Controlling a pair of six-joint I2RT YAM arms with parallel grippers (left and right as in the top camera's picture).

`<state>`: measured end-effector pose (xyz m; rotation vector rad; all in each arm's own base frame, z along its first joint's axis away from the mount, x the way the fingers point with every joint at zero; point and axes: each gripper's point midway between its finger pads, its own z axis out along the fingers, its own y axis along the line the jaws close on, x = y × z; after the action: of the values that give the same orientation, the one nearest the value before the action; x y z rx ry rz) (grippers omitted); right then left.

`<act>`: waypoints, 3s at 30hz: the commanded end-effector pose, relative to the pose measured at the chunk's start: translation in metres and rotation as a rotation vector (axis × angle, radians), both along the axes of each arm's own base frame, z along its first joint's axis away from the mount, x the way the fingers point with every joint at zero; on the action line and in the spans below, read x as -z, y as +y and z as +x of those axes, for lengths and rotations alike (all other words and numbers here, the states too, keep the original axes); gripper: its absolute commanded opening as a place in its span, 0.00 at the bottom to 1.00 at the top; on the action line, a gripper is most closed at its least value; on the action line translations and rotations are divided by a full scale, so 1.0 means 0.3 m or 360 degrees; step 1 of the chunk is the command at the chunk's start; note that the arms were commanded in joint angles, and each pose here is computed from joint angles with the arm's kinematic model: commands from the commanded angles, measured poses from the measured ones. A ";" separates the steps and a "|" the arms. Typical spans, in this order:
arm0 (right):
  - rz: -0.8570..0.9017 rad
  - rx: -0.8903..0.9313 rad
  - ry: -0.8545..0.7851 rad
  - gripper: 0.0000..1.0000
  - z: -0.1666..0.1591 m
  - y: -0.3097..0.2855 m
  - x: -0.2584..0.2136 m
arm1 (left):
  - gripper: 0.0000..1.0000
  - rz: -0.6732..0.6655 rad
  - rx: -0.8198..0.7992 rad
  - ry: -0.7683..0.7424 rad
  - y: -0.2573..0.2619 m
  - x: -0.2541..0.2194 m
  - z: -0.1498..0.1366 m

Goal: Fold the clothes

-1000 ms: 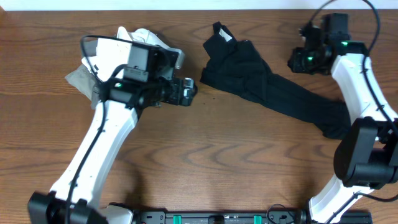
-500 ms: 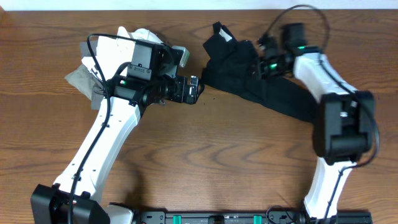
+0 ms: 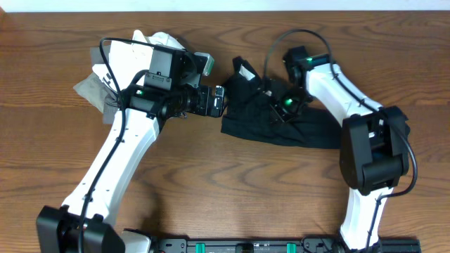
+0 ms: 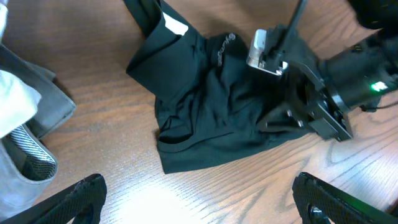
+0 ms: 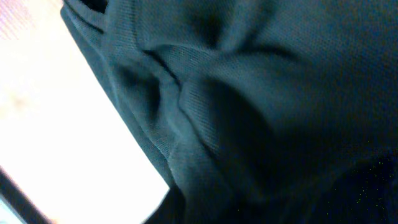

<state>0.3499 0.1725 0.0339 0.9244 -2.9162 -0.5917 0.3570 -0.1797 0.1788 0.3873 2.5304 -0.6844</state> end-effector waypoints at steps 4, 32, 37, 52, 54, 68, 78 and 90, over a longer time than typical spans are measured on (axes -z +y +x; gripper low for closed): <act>-0.0262 0.0225 -0.0143 0.46 0.077 -0.092 -0.013 | 0.97 0.0069 0.0043 0.0154 -0.036 0.165 0.040; -0.0190 0.1348 -0.0031 0.44 0.198 -0.606 -0.081 | 0.37 -0.0058 -0.0138 0.0028 -0.194 0.481 0.308; -0.0190 0.1517 0.0000 0.42 0.193 -0.691 -0.080 | 0.06 -0.0136 -0.0097 -0.0012 -0.215 0.386 0.298; -0.0043 0.1870 0.0061 0.52 0.130 -0.976 -0.093 | 0.06 -0.0134 -0.0117 -0.0491 -0.118 -0.171 0.197; 0.0142 0.1715 0.0030 0.52 0.155 -0.915 -0.119 | 0.06 -0.0155 -0.0115 -0.0536 -0.115 -0.218 0.183; 0.0900 0.0552 -0.0246 0.60 0.243 -0.264 -0.296 | 0.06 -0.0232 0.0008 -0.0708 -0.184 -0.377 0.079; 0.1045 0.0303 -0.0442 0.63 0.318 0.053 -0.367 | 0.06 -0.0223 0.0088 -0.0721 -0.234 -0.418 -0.022; 0.1221 0.0182 -0.0497 0.01 0.274 0.030 -0.476 | 0.06 0.0149 -0.0154 -0.0734 -0.109 -0.354 -0.004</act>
<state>0.4386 0.1870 0.1385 0.8079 -3.0584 -1.6560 0.3486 -0.2302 0.2646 0.4515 2.1848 -0.5024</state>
